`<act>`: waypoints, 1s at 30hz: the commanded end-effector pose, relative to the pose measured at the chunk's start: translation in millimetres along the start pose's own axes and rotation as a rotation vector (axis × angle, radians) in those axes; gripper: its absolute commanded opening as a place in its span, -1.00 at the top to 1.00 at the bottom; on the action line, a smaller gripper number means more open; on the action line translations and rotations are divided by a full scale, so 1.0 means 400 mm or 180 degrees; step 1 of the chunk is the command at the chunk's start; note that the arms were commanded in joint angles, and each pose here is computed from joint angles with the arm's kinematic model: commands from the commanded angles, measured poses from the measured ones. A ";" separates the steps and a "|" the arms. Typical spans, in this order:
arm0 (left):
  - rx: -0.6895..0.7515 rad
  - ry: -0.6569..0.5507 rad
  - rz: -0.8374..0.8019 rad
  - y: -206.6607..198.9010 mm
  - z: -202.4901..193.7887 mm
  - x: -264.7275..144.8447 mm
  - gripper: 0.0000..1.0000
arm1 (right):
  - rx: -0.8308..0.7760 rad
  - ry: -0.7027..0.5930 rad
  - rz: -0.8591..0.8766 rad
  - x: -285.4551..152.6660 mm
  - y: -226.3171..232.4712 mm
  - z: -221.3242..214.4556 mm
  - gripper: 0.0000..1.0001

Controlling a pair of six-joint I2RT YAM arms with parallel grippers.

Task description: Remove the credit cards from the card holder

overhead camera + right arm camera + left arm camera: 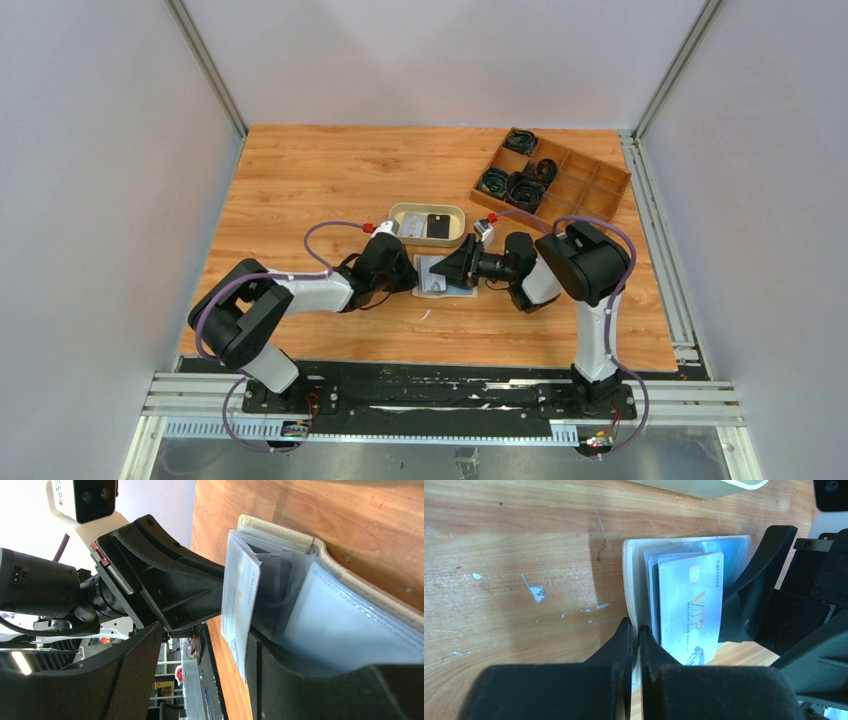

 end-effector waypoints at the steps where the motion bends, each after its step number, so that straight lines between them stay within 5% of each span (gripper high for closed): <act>1: 0.0175 0.0317 0.0264 0.054 -0.066 -0.009 1.00 | -0.0115 0.0062 0.0181 -0.022 0.021 -0.002 -0.24; 9: 0.0183 0.0313 0.0273 0.053 -0.064 -0.010 1.00 | -0.0089 -0.0023 0.0139 -0.060 0.005 0.012 -0.22; 20: 0.0198 0.0321 0.0278 0.051 -0.062 -0.009 1.00 | 0.0021 -0.0016 0.0000 -0.075 -0.052 0.005 0.17; 23: 0.0203 0.0327 0.0284 0.052 -0.063 -0.008 1.00 | 0.0051 -0.0020 -0.0049 -0.086 -0.068 0.002 0.41; 27: 0.0203 0.0328 0.0285 0.053 -0.063 -0.007 1.00 | 0.0086 -0.0019 -0.0117 -0.104 -0.091 -0.003 0.97; 30: 0.0208 0.0329 0.0294 0.053 -0.063 -0.009 1.00 | 0.0067 -0.0044 -0.0182 -0.125 -0.104 -0.004 1.00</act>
Point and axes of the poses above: each gripper's point midway between its finger pads, its own x axis out along the fingers, its own y axis along the line the jaws close on, z = x × y, the point moved 4 cm from there along -x, back along the fingers, and after that the axes turned 5 degrees about x, right-handed, at the moved point
